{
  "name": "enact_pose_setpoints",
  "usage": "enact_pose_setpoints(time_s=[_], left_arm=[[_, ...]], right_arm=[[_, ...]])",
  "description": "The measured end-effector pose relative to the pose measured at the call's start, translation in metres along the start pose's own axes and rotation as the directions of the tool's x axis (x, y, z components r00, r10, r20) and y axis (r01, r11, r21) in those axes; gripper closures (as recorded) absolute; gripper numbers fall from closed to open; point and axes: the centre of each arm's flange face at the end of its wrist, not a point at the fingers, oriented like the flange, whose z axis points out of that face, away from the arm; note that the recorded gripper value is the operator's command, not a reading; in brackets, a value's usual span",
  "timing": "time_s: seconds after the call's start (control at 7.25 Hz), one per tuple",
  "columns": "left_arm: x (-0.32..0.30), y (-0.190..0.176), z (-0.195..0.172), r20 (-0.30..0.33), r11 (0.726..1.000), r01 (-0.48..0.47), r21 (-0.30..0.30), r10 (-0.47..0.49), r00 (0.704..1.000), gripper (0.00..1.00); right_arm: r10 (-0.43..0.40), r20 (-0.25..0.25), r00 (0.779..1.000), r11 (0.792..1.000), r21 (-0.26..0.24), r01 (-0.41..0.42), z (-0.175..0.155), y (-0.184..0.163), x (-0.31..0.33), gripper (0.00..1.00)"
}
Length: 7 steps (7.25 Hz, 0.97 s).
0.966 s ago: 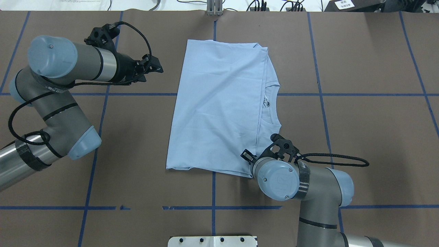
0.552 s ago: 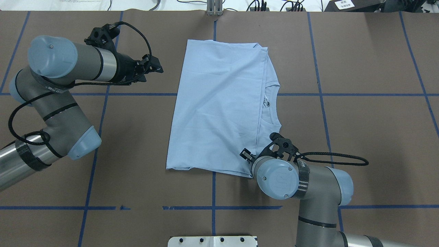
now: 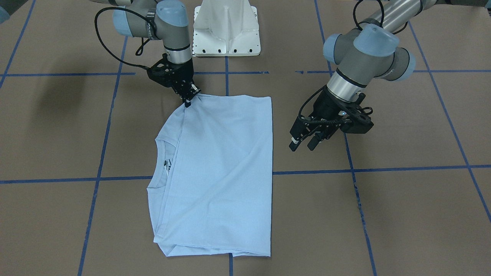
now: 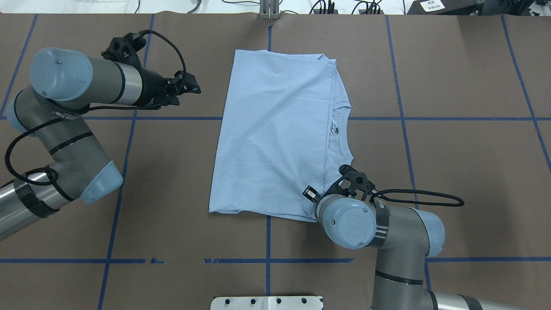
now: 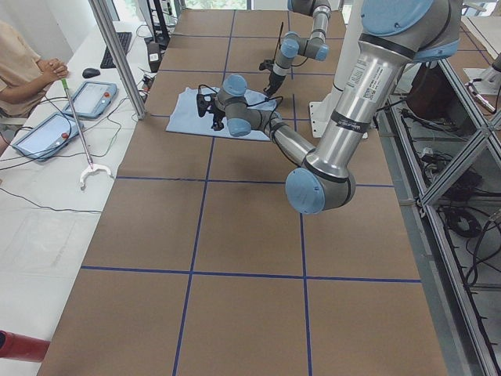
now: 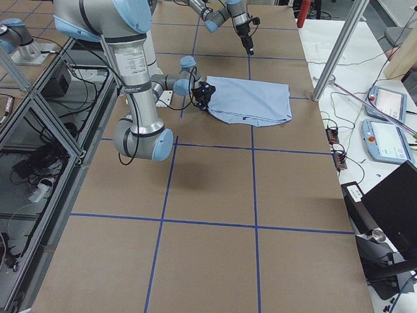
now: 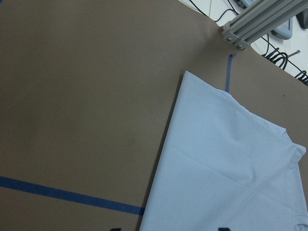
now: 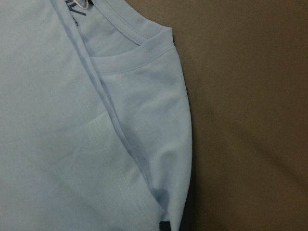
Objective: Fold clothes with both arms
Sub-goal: 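Lower both grippers to the shirt edge nearest the robot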
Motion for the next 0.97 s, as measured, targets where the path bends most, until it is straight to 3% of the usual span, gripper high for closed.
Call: enact_pose_setpoints(time_s=[0.28, 0.69, 0.97], left_arm=[[0.007, 0.03, -0.001, -0.002, 0.997, 0.064, -0.031, -0.064, 0.998, 0.26], [0.014, 0.17, 0.012, 0.1, 0.988, 0.139, -0.073, -0.131, 0.986, 0.26], [0.0, 0.235, 0.025, 0.156, 0.979, 0.177, -0.098, -0.161, 0.975, 0.27]], right_arm=[[0.007, 0.03, 1.0, 1.0, -0.021, -0.006, -0.022, -0.006, 0.0, 1.0], [0.006, 0.034, 0.999, 1.0, -0.028, -0.005, -0.032, -0.013, 0.012, 1.0], [0.003, 0.027, 1.0, 1.0, -0.026, -0.003, -0.03, -0.014, 0.016, 1.0]])
